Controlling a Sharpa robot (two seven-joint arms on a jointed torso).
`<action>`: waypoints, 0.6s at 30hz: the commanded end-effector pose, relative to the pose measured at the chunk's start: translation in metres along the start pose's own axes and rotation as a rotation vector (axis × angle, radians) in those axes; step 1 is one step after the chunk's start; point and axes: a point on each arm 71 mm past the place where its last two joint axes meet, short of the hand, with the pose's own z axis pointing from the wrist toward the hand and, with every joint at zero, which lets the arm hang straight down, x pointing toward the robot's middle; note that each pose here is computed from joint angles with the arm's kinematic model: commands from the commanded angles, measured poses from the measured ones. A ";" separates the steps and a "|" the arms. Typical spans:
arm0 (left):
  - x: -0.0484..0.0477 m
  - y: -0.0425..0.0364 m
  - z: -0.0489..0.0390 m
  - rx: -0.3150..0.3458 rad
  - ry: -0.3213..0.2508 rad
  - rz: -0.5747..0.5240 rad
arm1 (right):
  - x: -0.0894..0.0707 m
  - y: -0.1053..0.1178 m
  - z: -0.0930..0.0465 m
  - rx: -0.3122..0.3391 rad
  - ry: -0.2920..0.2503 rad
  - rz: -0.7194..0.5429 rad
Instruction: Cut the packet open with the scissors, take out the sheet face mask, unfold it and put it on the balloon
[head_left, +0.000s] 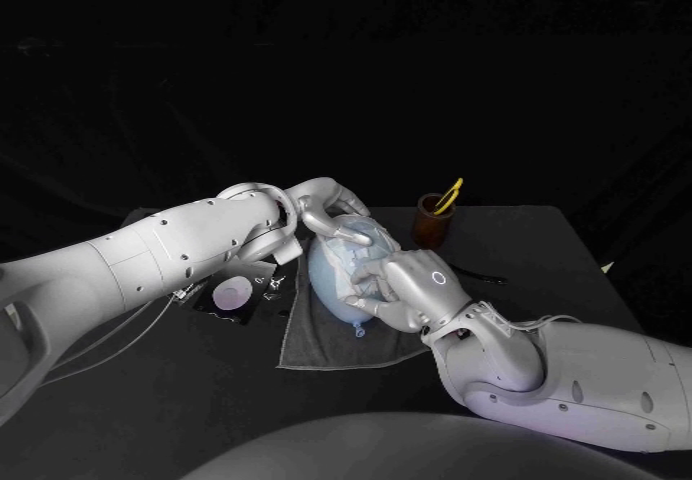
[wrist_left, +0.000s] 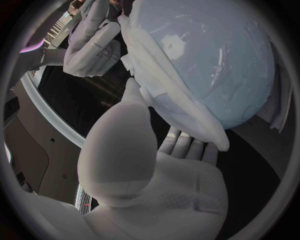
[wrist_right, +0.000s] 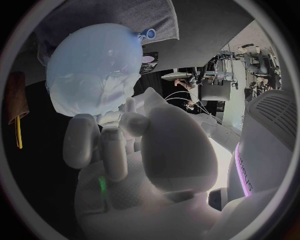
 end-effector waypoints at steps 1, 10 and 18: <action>-0.0002 -0.0006 0.0014 -0.003 0.004 0.002 | 0.000 0.002 0.001 -0.019 -0.012 -0.038; -0.0022 0.0021 0.0036 -0.013 -0.002 0.003 | -0.002 0.003 0.003 -0.033 -0.050 -0.040; -0.0030 0.0033 0.0048 -0.020 -0.003 0.002 | -0.002 0.000 0.005 -0.031 -0.062 -0.050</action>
